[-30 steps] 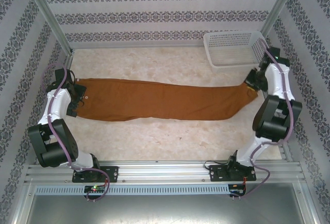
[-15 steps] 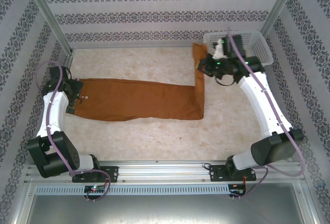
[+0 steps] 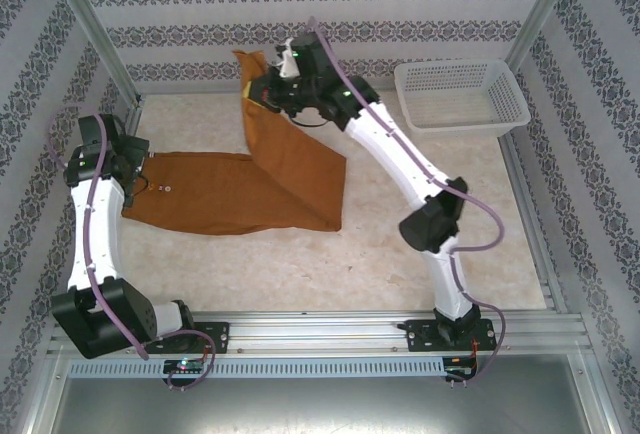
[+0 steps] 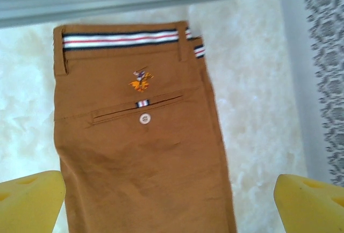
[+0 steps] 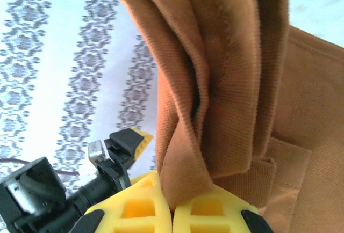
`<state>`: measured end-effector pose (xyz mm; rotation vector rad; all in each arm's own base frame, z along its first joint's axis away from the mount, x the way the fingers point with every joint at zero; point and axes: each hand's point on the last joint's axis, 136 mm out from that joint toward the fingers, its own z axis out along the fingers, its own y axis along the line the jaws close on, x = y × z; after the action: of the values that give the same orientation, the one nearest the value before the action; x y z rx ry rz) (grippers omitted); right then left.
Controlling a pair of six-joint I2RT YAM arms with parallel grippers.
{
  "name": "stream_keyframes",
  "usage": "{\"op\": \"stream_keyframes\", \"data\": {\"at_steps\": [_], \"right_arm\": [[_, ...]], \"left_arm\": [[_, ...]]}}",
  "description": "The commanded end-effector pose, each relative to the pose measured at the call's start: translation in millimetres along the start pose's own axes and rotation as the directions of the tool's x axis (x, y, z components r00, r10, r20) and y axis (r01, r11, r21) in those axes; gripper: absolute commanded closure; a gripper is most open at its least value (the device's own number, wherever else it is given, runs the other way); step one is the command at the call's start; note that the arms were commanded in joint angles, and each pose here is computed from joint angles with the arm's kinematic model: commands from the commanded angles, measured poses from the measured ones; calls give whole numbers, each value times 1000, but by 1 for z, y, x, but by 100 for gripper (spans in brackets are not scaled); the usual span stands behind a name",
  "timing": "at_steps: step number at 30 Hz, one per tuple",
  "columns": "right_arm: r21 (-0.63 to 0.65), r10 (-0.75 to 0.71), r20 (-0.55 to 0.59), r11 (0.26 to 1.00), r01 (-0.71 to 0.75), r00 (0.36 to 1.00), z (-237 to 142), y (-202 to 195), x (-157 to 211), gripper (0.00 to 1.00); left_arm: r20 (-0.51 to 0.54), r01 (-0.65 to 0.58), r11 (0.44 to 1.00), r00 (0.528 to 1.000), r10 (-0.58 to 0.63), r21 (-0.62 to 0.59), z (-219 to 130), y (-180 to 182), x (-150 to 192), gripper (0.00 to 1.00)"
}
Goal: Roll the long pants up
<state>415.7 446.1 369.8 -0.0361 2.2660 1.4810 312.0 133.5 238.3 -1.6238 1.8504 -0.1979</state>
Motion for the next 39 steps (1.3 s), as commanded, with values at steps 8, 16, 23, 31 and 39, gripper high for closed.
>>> {"op": "stream_keyframes", "data": {"at_steps": [8,16,23,31,39], "right_arm": [[-294,162,-92,938,-182,983,68,66,36,100],[-295,194,-97,931,-214,976,126,33,58,100],[-305,264,-25,917,-259,964,164,-13,45,100],[-311,288,32,913,-265,957,177,-28,41,100],[-301,309,14,908,-291,951,189,-35,56,100]], "left_arm": [[140,61,996,988,-70,68,-52,-6,-30,0],[114,58,996,991,-65,64,-49,1,-21,0],[112,33,998,993,-40,59,-53,8,-17,0],[107,19,999,994,-24,46,-49,9,-16,0],[96,29,999,995,-32,33,-42,14,-12,0]]}}
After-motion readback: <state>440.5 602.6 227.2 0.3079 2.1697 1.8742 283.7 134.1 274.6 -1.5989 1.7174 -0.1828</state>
